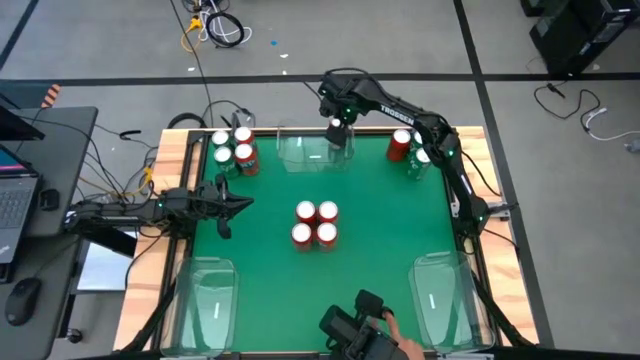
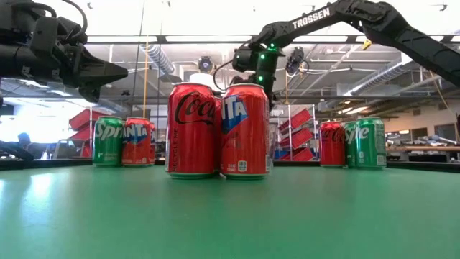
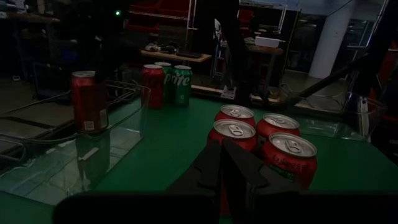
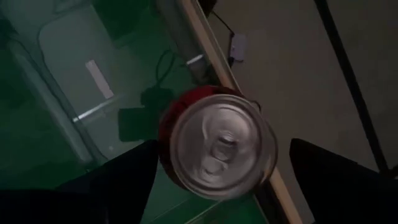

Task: Sort soda cans
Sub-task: Put the red-black soda can into the top transparent bin

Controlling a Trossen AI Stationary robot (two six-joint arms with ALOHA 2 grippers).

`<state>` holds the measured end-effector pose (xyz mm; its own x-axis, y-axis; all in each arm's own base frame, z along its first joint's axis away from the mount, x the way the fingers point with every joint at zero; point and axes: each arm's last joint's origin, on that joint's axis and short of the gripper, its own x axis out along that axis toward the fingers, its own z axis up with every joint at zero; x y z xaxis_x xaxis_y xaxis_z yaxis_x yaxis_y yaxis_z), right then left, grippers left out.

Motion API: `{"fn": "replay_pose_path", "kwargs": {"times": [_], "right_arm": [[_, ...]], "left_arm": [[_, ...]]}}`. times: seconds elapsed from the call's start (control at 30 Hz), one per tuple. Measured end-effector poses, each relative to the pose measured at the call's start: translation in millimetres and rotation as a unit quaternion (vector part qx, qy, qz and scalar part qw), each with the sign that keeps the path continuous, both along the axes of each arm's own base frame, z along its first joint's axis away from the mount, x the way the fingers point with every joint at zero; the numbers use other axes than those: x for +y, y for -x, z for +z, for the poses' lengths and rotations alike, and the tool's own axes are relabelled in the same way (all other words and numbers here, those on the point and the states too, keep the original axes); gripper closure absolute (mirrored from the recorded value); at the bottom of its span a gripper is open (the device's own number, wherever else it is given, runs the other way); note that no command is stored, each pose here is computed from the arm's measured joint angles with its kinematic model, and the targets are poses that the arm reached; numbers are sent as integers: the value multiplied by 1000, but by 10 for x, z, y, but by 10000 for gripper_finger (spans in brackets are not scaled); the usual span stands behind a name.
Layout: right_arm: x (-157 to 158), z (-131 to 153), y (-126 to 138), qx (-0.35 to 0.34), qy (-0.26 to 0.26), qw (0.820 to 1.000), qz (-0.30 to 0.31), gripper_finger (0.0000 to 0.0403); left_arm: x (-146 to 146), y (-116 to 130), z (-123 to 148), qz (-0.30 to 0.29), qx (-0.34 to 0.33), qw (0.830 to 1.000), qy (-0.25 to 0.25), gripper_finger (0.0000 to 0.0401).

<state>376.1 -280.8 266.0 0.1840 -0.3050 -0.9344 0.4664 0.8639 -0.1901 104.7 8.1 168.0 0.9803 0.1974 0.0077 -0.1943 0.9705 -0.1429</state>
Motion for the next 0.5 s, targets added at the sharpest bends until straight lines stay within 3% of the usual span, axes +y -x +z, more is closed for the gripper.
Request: {"fn": "replay_pose_path", "kwargs": {"times": [0.23, 0.5], "right_arm": [[178, 307, 106, 38, -25, 999, 15, 57], [352, 620, 399, 49, -31, 998, 14, 64]], "left_arm": [[0, 0, 0, 0, 0, 1000, 0, 382], [0, 0, 2, 0, -1, 1000, -2, 382]]}}
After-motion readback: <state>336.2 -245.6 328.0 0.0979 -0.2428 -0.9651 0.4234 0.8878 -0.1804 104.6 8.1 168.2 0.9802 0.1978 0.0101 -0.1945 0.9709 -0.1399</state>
